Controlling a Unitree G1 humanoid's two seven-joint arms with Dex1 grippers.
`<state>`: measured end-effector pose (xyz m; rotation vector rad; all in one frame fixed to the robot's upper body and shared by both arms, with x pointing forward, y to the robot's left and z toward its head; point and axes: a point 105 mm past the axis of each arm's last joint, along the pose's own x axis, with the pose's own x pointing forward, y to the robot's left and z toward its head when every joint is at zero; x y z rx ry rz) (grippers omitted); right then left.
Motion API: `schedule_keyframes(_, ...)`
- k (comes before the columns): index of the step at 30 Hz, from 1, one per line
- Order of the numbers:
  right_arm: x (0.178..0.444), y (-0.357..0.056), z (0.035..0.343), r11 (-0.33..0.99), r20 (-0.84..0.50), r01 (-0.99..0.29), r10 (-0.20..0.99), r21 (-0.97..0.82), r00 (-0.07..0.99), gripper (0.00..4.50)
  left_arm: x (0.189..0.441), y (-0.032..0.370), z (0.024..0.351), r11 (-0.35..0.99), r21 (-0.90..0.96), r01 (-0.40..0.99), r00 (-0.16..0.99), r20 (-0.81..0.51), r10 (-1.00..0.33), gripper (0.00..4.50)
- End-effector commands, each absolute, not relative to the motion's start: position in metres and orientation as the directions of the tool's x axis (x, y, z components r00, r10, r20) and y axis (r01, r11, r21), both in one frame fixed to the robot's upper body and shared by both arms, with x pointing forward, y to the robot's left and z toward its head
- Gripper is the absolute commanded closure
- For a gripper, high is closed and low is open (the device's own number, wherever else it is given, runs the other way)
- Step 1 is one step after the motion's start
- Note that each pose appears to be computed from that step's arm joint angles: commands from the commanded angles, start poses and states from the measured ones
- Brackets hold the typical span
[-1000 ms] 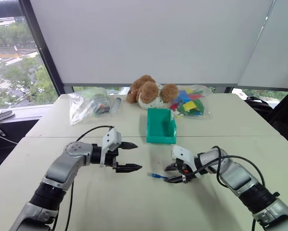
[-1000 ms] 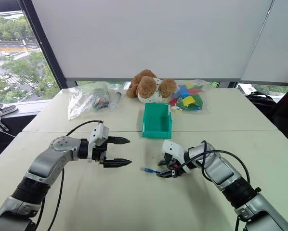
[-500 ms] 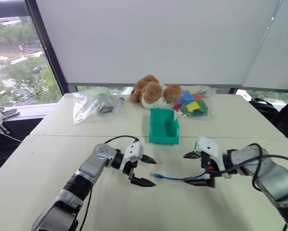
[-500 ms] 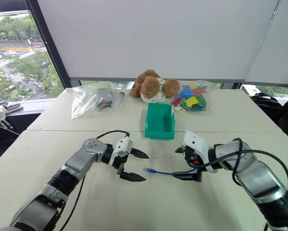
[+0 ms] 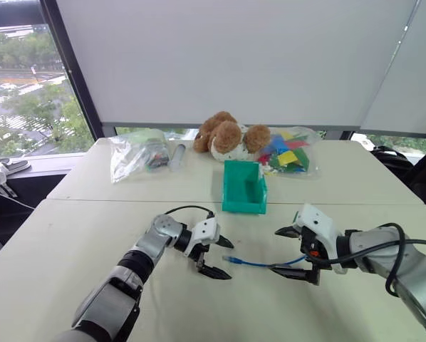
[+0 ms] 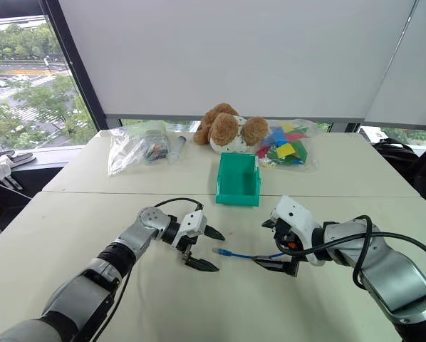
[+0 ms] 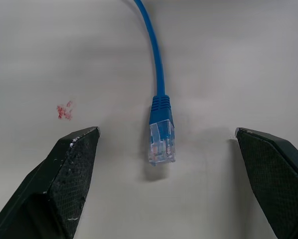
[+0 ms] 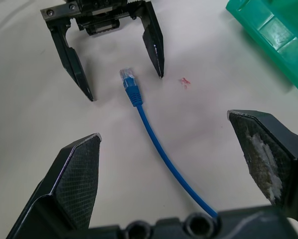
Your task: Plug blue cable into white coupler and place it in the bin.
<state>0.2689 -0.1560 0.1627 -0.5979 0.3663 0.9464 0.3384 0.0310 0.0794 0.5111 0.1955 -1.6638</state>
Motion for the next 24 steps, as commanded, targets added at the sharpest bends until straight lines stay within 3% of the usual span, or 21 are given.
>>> schedule_keyframes(1, 0.268, -0.156, 0.173, 0.438, -0.514, -0.824, 0.643, -0.360, 0.567, 0.00, 0.335, 0.033, 0.071, -0.183, 0.139, 0.973, -0.100, -0.458, -0.883, 1.35)
schedule_keyframes(7, 0.267, -0.158, 0.174, 0.452, -0.511, -0.812, 0.631, -0.369, 0.583, 0.00, 0.330, 0.033, 0.070, -0.194, 0.122, 0.973, -0.122, -0.440, -0.890, 4.38)
schedule_keyframes(13, 0.263, -0.159, 0.179, 0.564, -0.429, -0.773, 0.645, -0.290, 0.632, 0.00, 0.345, 0.036, 0.098, -0.098, 0.205, 0.974, -0.021, -0.347, -0.938, 4.48)
schedule_keyframes(17, 0.259, -0.150, 0.177, 0.656, -0.339, -0.744, 0.676, -0.126, 0.654, 0.00, 0.364, 0.031, 0.136, 0.050, 0.300, 0.953, 0.114, -0.200, -0.973, 4.48)
schedule_keyframes(24, 0.281, -0.133, 0.170, 0.791, -0.169, -0.558, 0.603, 0.249, 0.779, 0.00, 0.367, 0.029, 0.166, 0.129, 0.407, 0.905, 0.183, -0.098, -0.978, 4.48)
